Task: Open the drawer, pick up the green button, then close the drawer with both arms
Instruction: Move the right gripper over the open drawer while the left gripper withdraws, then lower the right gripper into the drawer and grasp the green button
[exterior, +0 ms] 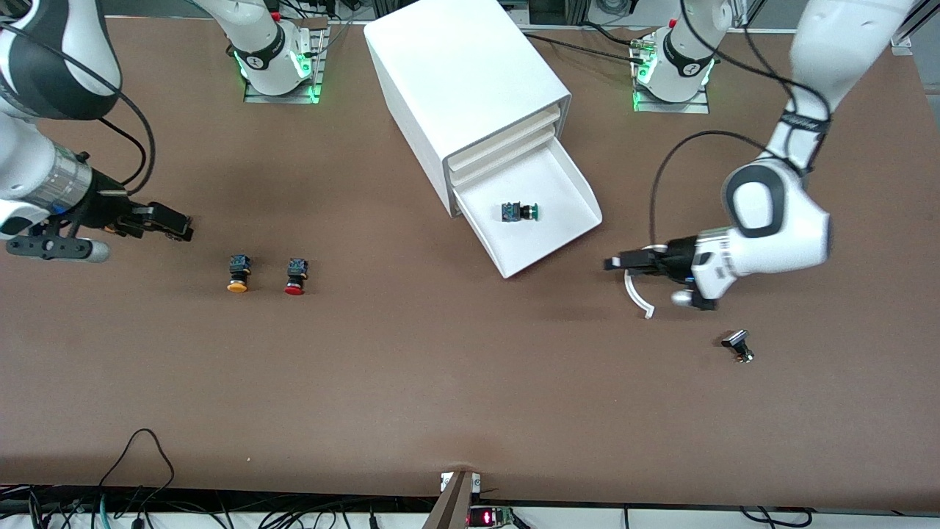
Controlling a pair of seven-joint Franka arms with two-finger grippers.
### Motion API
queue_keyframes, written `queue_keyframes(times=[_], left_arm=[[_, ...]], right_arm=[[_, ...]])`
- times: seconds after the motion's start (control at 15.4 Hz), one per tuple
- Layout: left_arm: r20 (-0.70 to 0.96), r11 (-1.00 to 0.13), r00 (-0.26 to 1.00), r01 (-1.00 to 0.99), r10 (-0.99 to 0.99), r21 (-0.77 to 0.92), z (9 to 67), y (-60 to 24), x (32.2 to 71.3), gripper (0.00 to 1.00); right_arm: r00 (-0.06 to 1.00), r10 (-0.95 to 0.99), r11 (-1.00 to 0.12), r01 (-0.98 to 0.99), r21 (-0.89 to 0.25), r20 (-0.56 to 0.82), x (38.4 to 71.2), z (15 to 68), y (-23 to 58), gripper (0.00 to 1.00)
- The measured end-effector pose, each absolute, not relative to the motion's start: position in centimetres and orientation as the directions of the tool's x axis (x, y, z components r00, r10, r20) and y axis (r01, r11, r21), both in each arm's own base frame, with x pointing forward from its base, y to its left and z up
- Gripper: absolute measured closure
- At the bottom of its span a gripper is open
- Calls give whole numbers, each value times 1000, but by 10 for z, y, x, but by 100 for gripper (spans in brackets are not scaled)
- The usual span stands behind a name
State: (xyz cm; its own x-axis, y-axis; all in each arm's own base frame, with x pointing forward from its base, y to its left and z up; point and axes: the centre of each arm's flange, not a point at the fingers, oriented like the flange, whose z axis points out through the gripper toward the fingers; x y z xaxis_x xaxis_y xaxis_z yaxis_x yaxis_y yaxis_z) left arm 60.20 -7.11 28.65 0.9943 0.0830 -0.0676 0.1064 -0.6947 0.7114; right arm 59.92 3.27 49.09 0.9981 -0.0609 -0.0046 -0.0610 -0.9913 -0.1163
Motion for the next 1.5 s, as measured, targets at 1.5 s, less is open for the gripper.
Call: queue_keyframes(times=[1.5], left_arm=[[-60,-998,996,-67,-66,-4,573,-25,563,0]], right_arm=[[392,905,-395,919,-17,164,511,365,580,1]])
